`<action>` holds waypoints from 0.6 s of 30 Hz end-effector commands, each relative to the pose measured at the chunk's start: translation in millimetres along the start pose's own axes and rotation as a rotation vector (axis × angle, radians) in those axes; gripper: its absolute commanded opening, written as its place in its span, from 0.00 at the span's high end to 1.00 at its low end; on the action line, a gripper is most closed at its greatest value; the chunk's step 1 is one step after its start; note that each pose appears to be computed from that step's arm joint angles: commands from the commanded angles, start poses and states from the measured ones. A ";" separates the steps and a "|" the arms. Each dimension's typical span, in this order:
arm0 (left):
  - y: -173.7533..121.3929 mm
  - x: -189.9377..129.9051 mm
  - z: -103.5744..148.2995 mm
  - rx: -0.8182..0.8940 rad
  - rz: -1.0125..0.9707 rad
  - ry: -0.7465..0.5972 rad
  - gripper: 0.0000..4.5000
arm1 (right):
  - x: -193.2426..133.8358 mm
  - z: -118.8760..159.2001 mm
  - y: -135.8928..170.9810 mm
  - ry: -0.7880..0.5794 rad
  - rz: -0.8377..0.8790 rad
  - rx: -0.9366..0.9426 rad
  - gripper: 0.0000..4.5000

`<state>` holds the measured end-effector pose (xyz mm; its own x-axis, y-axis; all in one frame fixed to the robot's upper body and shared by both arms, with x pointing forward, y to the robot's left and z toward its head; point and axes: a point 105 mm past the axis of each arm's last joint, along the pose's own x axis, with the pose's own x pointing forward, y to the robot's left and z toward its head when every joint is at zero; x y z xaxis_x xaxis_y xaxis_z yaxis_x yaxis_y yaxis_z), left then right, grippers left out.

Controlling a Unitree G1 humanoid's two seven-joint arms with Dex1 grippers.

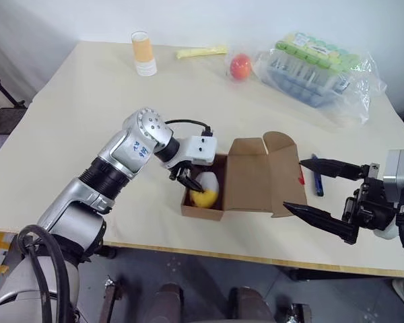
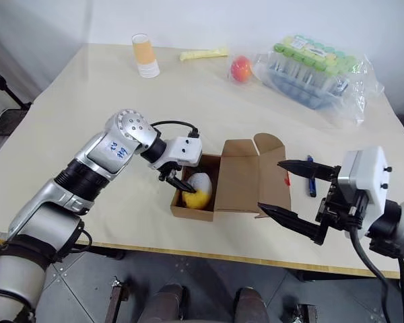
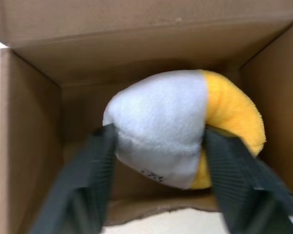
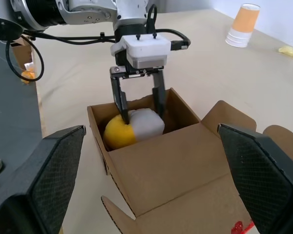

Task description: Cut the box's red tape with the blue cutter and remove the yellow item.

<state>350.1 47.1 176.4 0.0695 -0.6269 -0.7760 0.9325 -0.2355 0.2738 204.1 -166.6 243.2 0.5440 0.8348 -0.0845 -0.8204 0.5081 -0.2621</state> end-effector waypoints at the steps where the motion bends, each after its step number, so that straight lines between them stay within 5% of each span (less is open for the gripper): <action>1: 11.8 -5.2 15.3 0.020 0.070 -0.086 0.68 | -1.1 4.6 2.8 -0.003 -0.008 -0.028 0.00; 2: 12.9 -6.6 21.0 0.005 0.072 -0.139 0.75 | -1.1 3.8 2.7 -0.001 -0.010 -0.027 0.00; 5: 16.9 -31.5 65.6 -0.221 0.018 -0.625 0.94 | -0.2 -1.5 5.2 0.012 0.002 -0.008 0.00; 11: 37.3 -104.8 25.3 -0.262 0.440 -0.993 1.00 | 10.1 -3.7 4.6 -0.022 0.052 0.013 0.00; 15: 13.2 -136.0 -33.2 -0.353 0.695 -0.937 1.00 | 21.3 0.1 3.1 -0.088 0.092 0.002 0.00; 18: -29.6 -138.9 -87.5 -0.387 0.847 -0.711 1.00 | 32.5 3.3 2.1 -0.162 0.116 -0.016 0.00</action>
<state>355.5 193.0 221.2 0.5811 -0.8078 0.0987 0.7904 0.5891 0.1683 220.1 -142.2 239.2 0.4332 0.9013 0.0063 -0.8741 0.4219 -0.2410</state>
